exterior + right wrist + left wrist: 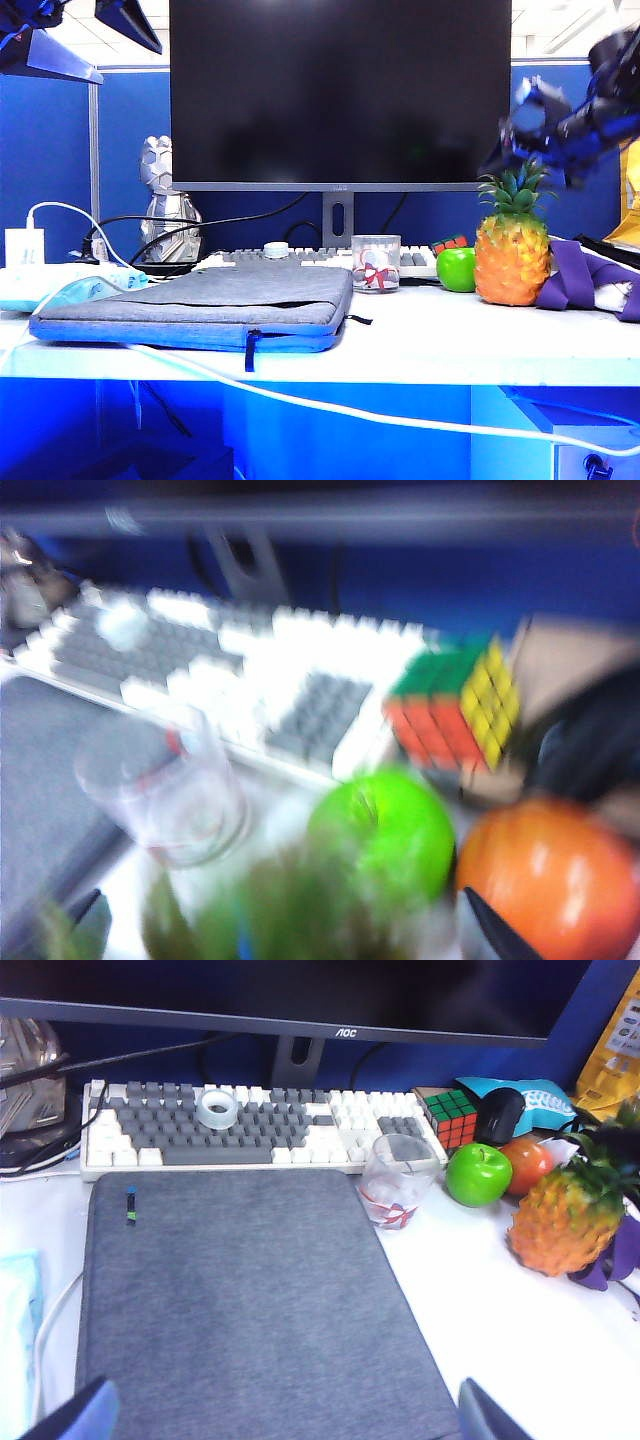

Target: Pick up the pineapple and place it above the gray bag.

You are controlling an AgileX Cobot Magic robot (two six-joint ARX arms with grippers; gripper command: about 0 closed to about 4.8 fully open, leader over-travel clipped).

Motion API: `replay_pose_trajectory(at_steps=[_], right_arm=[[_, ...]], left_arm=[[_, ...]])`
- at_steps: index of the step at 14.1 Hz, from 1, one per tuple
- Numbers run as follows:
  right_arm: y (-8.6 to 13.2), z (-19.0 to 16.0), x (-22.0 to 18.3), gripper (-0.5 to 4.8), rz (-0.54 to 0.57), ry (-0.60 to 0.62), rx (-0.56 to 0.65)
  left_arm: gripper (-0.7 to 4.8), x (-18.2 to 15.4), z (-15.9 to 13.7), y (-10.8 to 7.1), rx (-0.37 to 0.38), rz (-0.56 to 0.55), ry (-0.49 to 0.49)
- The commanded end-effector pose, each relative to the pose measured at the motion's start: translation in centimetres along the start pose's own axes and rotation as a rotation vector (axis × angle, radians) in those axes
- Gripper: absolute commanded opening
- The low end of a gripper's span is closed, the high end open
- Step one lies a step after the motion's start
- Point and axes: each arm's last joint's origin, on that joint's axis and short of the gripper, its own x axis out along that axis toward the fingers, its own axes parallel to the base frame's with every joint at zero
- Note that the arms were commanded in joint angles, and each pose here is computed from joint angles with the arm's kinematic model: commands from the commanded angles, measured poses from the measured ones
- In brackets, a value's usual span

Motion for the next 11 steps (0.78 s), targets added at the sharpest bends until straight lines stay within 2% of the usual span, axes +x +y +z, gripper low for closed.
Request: replay_pose_trajectory(at_steps=[1,2,3,8,10,11], right_arm=[[0.1,-0.3,0.5,4.22,0.006,0.009,0.007],[0.2,-0.3,0.5,1.17,0.004,0.005,-0.009],[0.2,-0.3,0.5,-0.05,0.003,0.004,-0.042],[0.7,1.1,0.2,-0.05,0.002,-0.027,-0.04],[1.8,3.7,-1.2,-0.05,0.014,-0.1,-0.086],[3.2,5.6,-2.3,-0.05,0.042,-0.16,-0.116]], left_arm=[[4.79,-0.1,0.3,-0.1,0.001,0.002,-0.018],[4.79,-0.1,0.3,0.0,0.002,0.009,-0.019],[4.79,-0.1,0.3,0.0,0.001,0.01,-0.019],[4.79,0.5,-0.1,0.2,-0.02,0.017,0.005],[4.79,0.6,-0.2,0.0,-0.019,0.007,0.007],[4.79,0.6,-0.1,0.0,-0.017,0.003,-0.002]])
